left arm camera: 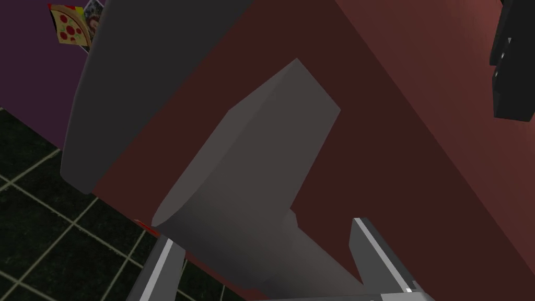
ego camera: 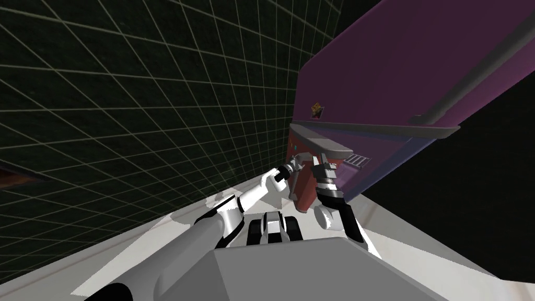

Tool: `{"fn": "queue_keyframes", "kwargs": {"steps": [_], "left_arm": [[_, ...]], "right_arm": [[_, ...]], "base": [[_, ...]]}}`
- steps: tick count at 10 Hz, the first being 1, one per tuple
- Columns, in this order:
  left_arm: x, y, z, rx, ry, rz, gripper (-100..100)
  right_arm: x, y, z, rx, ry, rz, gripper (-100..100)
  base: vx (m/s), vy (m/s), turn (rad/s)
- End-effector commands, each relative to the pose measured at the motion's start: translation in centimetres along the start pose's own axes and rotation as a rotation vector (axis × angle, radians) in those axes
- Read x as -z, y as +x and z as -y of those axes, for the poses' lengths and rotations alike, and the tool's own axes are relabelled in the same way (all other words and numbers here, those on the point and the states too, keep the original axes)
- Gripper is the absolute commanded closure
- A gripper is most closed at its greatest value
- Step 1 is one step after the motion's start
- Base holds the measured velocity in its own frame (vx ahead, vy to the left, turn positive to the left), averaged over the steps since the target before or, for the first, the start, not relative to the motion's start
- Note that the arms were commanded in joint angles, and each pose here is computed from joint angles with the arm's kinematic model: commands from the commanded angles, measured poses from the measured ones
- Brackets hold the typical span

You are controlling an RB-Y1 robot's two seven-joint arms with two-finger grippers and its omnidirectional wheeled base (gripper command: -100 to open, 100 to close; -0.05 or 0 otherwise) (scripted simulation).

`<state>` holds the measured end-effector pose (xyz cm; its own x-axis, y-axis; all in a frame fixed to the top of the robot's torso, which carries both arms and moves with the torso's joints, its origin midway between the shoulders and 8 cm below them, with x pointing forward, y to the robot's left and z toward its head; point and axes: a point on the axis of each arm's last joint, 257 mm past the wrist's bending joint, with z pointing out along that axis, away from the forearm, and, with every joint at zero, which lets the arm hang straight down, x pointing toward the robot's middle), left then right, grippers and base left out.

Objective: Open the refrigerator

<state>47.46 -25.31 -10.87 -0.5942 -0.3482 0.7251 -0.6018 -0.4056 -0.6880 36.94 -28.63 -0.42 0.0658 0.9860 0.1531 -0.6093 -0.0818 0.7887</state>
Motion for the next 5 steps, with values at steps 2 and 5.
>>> {"fn": "queue_keyframes", "kwargs": {"steps": [2, 5], "left_arm": [[-0.1, 2.3, -0.8, -0.006, -0.025, -0.055, 100], [0.2, 4.1, -2.6, -0.006, -0.074, -0.1, 100]], "right_arm": [[0.0, 0.0, 0.0, 0.0, 0.0, 0.0, 0], [0.0, 0.0, 0.0, 0.0, 0.0, 0.0, 0]], "base": [[0.172, 0.244, -0.041], [0.164, 0.236, -0.04]]}}
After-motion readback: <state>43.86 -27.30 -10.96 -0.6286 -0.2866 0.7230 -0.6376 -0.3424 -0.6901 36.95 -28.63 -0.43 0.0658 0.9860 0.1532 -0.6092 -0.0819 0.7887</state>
